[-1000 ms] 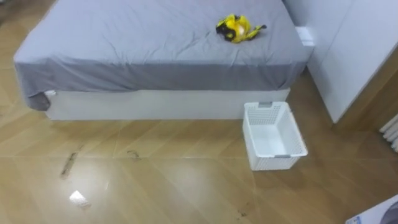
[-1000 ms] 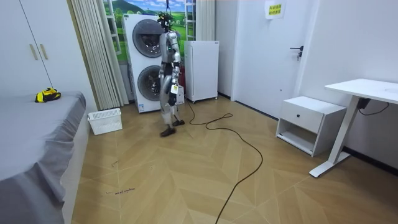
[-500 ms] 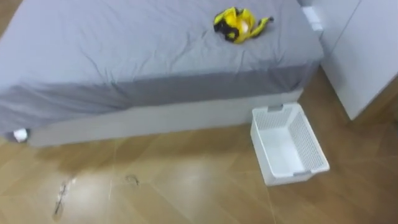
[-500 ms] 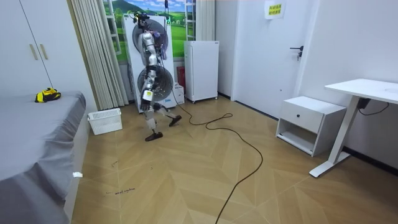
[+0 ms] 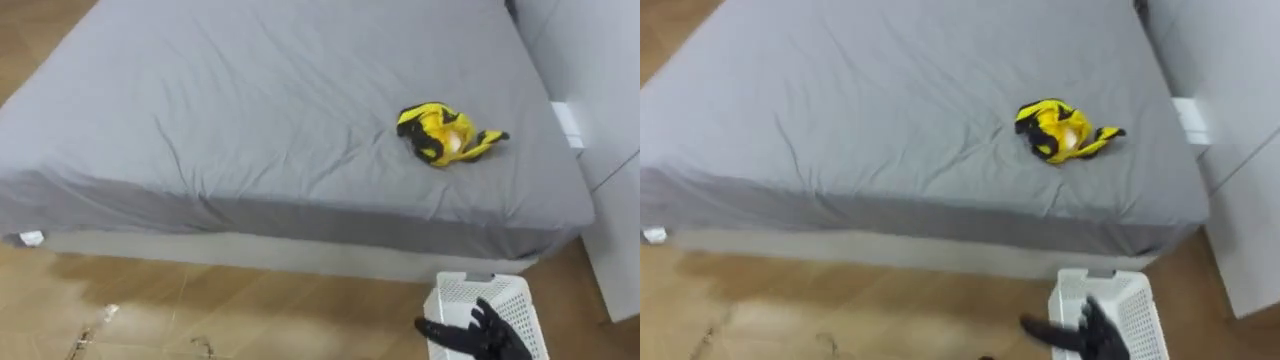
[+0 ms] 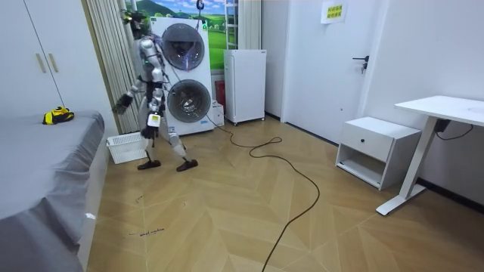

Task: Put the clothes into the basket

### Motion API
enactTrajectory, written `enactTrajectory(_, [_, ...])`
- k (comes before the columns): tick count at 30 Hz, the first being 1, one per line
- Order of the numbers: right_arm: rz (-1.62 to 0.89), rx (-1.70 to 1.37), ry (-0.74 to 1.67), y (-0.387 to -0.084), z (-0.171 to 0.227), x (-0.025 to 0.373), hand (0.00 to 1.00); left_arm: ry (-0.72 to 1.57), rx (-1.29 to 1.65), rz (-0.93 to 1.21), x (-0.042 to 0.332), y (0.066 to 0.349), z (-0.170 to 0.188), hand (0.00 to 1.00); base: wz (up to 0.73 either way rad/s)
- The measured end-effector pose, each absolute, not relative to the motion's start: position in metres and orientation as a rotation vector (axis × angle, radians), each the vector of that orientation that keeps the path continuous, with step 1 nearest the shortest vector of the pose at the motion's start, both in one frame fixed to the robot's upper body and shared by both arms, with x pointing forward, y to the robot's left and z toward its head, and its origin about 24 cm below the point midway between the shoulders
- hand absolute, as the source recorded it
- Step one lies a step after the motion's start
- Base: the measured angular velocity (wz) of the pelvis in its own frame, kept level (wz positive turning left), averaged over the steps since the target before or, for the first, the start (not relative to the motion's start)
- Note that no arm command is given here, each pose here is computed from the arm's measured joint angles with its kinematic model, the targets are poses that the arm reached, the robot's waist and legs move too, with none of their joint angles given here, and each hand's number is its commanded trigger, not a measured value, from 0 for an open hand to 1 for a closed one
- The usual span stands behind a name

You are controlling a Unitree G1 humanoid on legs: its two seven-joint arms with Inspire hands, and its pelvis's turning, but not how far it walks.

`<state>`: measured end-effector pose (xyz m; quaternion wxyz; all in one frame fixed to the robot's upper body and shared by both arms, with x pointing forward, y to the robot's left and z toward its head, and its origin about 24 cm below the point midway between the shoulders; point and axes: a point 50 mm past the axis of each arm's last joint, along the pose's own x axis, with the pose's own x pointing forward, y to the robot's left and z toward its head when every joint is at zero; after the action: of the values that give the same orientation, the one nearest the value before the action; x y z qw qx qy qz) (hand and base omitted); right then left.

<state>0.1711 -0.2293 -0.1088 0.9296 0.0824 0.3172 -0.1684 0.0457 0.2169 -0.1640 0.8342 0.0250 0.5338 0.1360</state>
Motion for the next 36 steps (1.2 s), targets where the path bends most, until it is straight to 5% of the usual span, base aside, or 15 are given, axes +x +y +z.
enactTrajectory(6, [-0.266, 0.129, 0.527, -0.217, -0.087, 0.194, 0.0, 1.179, 0.088, 0.342, 0.019, 0.237, -0.161, 0.0, -0.17])
enactTrajectory(24, [-0.221, -0.06, 0.39, -0.214, -0.059, 0.215, 0.0, 1.11, 0.037, 0.404, 0.028, 0.233, -0.158, 0.0, -0.19])
enactTrajectory(36, [-0.274, -0.157, 0.305, -0.22, -0.04, 0.235, 0.0, 1.159, 0.058, 0.383, 0.032, 0.235, -0.16, 0.0, 0.2])
